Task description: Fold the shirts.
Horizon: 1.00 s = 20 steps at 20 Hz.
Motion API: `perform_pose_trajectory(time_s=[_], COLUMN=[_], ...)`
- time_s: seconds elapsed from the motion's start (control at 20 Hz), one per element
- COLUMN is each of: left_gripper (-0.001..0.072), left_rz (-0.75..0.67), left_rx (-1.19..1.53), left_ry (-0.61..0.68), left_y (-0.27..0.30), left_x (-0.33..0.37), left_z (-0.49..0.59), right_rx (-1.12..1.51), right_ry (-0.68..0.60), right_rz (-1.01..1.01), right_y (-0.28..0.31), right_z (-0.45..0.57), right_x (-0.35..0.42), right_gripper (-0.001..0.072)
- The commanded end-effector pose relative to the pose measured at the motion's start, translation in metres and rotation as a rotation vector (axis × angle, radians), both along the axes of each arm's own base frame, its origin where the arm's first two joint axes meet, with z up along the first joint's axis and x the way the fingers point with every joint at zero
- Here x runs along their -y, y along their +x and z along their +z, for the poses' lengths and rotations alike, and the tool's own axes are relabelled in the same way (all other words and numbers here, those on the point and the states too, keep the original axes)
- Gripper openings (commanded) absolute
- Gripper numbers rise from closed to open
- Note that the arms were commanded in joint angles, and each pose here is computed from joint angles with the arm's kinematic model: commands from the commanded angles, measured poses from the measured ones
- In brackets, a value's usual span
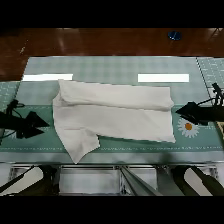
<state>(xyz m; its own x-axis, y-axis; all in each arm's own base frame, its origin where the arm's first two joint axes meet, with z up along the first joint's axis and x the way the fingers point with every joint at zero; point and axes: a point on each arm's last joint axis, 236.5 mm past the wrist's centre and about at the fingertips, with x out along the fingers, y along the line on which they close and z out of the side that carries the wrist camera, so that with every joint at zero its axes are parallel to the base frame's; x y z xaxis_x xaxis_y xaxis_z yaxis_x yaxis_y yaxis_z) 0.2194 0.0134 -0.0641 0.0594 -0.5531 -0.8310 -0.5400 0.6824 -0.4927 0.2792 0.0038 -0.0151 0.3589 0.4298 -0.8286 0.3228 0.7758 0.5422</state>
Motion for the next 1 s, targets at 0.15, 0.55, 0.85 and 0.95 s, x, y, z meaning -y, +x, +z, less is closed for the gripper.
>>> perform_pose_trajectory(time_s=[0.15, 0.55, 0.85, 0.95], left_gripper=[0.0506, 0.0506, 0.0023, 0.0023], left_rz=[0.046, -0.155, -0.248, -0.254], left_rx=[-0.028, -0.058, -0.056, -0.041], left_ry=[-0.063, -0.061, -0.067, -0.066], left_y=[-0.025, -0.033, -0.036, -0.03], left_x=[0.044, 0.089, 0.104, 0.104], left_z=[-0.037, -0.055, -0.05, -0.045], right_rx=[0.076, -0.003, -0.313, -0.365], right_ry=[0.091, 0.1, 0.081, 0.146], right_rz=[-0.055, -0.289, -0.334, -0.33], right_y=[-0.001, -0.03, -0.104, -0.114], right_z=[0.007, 0.001, -0.064, -0.076], right_x=[-0.021, 0.05, 0.048, 0.03], right_gripper=[0.0408, 0.0408, 0.0407, 0.0407])
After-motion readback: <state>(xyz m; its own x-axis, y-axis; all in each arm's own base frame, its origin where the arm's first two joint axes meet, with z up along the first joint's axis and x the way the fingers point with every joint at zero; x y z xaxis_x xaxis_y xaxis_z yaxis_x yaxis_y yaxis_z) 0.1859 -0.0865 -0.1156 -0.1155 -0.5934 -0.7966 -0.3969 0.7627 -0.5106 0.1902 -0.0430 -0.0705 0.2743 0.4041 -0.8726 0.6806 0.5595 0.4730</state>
